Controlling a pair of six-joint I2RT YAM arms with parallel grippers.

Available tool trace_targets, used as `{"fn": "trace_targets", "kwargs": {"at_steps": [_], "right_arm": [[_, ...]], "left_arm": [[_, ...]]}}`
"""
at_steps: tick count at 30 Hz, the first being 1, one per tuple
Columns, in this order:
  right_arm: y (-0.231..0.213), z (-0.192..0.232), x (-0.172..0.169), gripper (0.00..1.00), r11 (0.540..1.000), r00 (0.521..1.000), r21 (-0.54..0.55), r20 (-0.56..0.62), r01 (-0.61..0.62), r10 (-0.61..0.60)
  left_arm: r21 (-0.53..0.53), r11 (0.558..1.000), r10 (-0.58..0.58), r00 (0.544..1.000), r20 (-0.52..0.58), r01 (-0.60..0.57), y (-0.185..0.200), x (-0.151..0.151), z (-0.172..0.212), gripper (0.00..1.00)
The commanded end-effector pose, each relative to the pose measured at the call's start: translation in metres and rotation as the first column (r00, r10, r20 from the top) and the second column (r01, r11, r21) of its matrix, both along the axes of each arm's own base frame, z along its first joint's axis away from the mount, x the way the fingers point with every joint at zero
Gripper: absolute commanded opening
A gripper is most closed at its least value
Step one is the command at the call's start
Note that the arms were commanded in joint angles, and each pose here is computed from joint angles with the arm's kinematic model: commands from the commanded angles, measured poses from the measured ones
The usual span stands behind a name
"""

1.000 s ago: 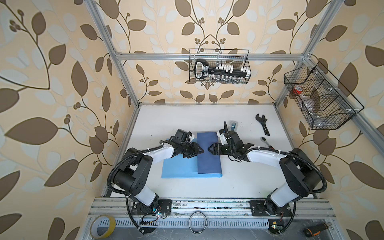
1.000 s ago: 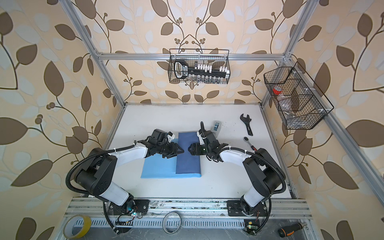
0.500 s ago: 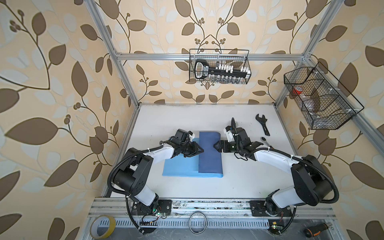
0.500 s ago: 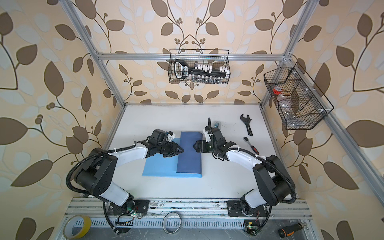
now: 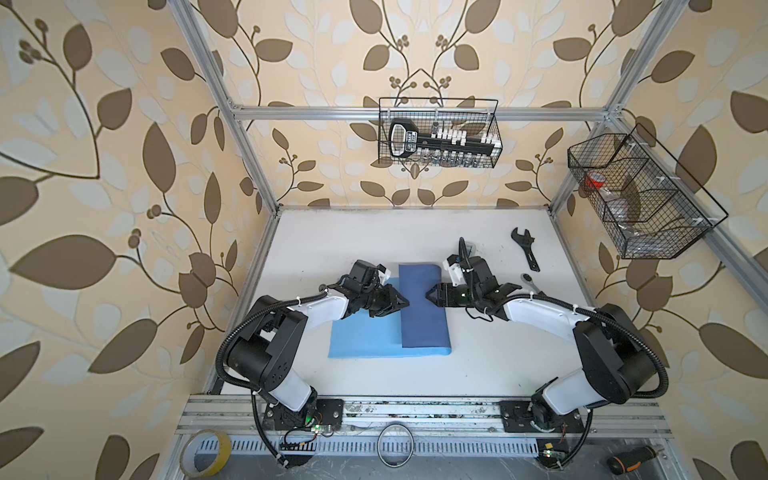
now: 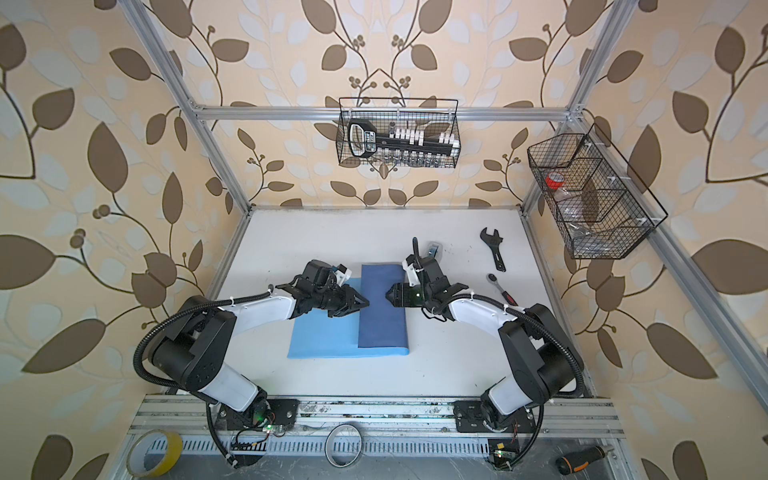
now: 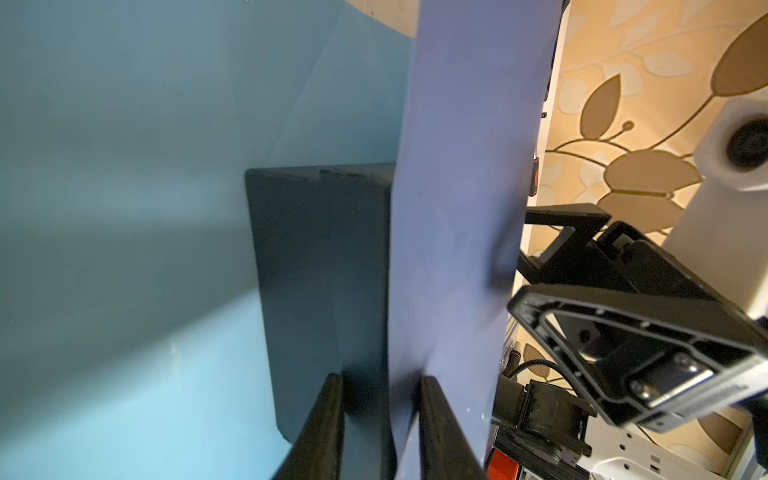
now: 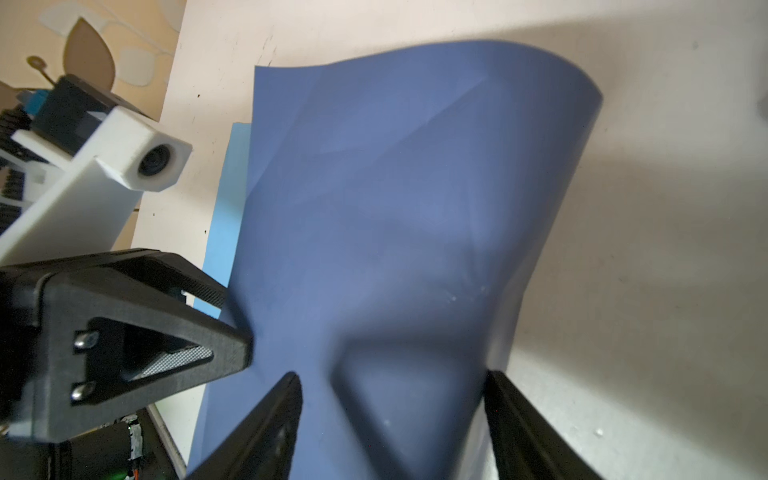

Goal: Wrap the gift box in paper

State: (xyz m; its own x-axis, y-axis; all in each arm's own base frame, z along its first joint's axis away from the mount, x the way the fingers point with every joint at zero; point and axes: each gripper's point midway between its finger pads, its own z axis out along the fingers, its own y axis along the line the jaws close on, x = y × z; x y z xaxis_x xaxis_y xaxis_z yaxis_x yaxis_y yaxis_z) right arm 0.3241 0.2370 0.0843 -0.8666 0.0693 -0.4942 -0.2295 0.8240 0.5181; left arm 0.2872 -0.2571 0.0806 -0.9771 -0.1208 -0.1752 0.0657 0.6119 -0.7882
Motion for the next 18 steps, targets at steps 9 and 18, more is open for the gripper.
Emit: {"fn": "trace_targets", "kwargs": {"at_steps": [9,18], "right_arm": [[0.008,0.01,-0.01,0.55,0.997,0.998,-0.07,0.056,-0.013,0.017],[0.016,0.013,-0.012,0.53,0.997,0.998,-0.073,0.065,-0.017,0.022]], "left_arm": [[0.007,1.0,-0.014,0.999,-0.031,0.014,-0.003,-0.01,-0.003,0.51],[0.002,1.0,-0.016,1.0,-0.018,0.016,-0.004,-0.01,0.002,0.58]]}}
